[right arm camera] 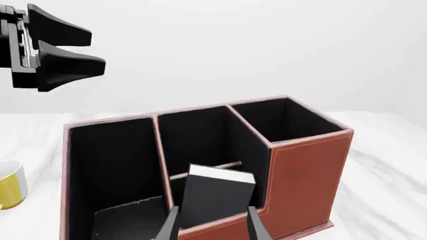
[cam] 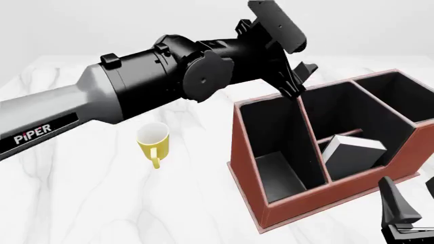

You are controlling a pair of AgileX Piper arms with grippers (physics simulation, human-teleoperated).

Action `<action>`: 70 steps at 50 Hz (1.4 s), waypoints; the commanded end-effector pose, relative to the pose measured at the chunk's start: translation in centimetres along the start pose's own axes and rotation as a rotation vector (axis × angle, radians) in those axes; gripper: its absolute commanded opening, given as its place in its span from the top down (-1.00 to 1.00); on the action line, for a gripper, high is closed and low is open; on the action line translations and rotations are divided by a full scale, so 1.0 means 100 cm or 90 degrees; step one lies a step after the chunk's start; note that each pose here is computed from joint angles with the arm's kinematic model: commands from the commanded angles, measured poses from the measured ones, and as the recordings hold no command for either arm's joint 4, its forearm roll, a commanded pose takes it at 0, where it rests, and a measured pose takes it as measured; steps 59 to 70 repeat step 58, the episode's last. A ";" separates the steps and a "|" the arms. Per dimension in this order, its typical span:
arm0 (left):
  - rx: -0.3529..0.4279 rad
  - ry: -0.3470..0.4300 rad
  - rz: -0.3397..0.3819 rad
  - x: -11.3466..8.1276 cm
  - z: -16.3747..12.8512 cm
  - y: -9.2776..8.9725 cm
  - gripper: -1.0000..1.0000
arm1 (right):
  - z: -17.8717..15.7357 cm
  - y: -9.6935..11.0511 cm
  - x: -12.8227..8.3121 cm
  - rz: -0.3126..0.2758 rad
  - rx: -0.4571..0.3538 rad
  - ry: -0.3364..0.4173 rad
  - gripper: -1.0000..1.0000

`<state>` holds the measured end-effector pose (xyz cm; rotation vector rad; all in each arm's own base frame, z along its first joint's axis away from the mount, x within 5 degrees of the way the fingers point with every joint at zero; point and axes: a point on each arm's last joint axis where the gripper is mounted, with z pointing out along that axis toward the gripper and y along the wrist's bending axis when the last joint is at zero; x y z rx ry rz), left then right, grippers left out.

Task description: Pick up the book and place it in the back compartment of the caddy.

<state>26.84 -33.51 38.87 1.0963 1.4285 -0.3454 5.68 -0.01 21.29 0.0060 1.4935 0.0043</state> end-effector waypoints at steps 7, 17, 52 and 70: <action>-0.100 -0.014 -0.003 0.015 -0.052 0.050 -1.00 | 0.005 -0.001 0.000 0.004 0.005 0.011 -1.00; -0.110 -0.027 -0.019 0.011 -0.058 0.054 -1.00 | 0.023 0.003 -0.034 0.050 -0.021 0.038 -1.00; -0.112 -0.024 -0.045 0.014 -0.051 0.057 -1.00 | -0.238 -0.009 -0.416 0.017 -0.037 -0.405 -1.00; -0.108 -0.041 -0.072 0.036 -0.052 0.040 -1.00 | -0.195 0.029 -0.368 0.104 0.053 -0.354 -1.00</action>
